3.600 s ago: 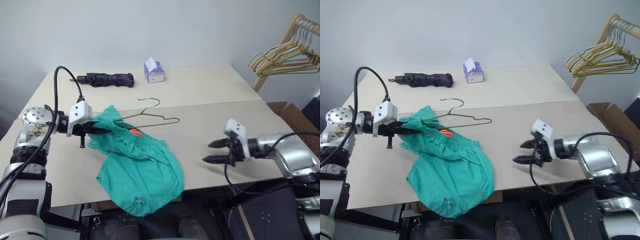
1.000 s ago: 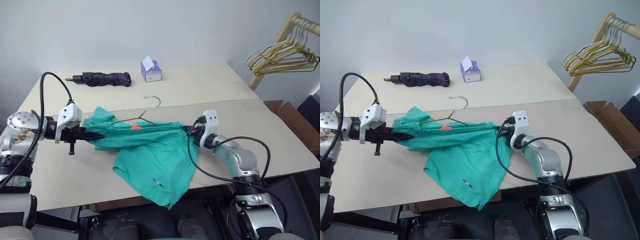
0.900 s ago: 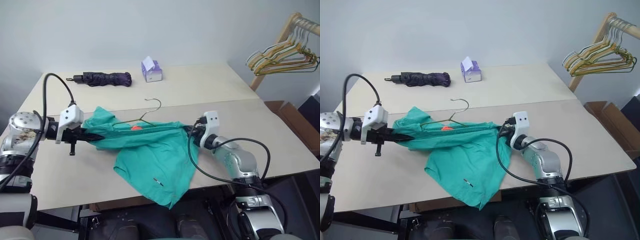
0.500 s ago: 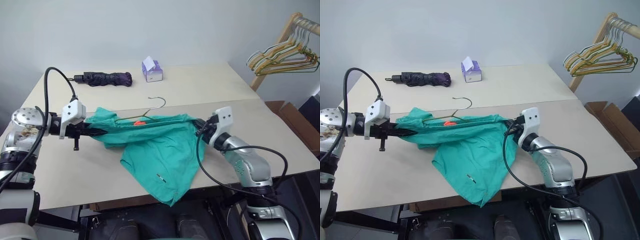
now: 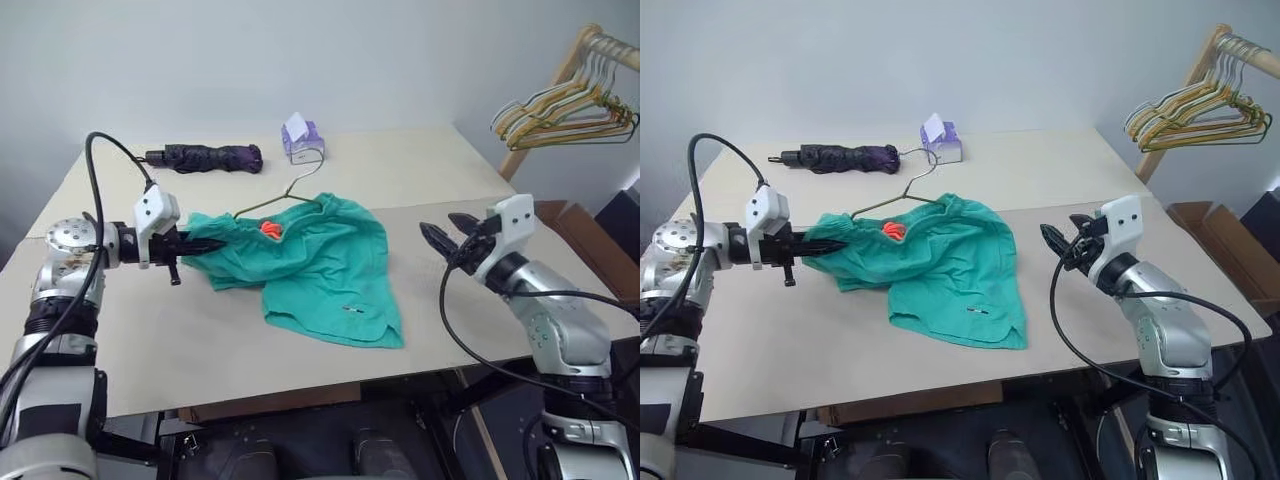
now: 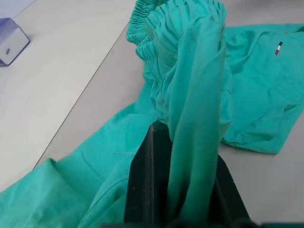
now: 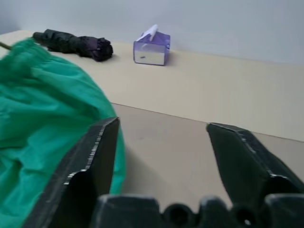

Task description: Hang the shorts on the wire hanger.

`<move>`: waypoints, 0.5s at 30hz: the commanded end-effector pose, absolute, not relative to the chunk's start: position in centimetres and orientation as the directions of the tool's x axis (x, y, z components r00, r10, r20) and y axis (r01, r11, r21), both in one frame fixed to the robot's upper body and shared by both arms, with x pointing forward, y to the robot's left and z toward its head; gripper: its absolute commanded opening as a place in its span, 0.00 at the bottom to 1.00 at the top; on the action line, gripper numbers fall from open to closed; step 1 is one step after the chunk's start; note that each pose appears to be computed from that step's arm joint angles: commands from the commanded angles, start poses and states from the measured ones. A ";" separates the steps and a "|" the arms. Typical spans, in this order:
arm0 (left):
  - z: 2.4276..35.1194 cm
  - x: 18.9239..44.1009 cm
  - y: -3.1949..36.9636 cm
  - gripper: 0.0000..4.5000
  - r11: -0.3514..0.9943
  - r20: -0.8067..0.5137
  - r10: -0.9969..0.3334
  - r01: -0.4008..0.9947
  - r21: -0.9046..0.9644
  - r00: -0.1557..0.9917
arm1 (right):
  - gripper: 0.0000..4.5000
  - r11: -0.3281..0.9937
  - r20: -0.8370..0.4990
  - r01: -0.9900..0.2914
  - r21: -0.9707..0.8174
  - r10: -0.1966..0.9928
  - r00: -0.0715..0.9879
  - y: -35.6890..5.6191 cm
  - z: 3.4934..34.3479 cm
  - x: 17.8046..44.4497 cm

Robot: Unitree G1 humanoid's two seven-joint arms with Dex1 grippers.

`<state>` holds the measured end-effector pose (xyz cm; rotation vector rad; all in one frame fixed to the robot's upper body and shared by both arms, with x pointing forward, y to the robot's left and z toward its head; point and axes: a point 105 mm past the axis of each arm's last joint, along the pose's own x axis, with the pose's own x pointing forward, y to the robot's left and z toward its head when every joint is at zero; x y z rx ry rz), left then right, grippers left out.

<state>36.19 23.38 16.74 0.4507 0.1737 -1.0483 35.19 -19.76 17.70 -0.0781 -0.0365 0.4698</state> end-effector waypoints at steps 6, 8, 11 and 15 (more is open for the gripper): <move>22.2 37.5 20.3 0.00 0.327 -0.223 -0.858 0.827 0.457 0.462 | 0.96 0.677 -0.069 -0.667 -0.310 0.684 0.726 -18.2 26.4 35.3; 23.2 37.5 19.5 0.00 0.299 -0.202 -0.878 0.827 0.476 0.434 | 0.96 0.645 -0.122 -0.681 -0.347 0.688 0.715 -18.2 27.7 35.8; 24.1 37.1 18.5 0.00 0.239 -0.199 -0.905 0.838 0.490 0.375 | 0.96 0.570 -0.230 -0.732 -0.373 0.708 0.668 -17.9 28.9 36.1; 24.6 36.7 17.4 0.00 0.182 -0.199 -0.929 0.852 0.492 0.313 | 0.96 0.457 -0.348 -0.793 -0.403 0.725 0.595 -16.9 29.3 35.8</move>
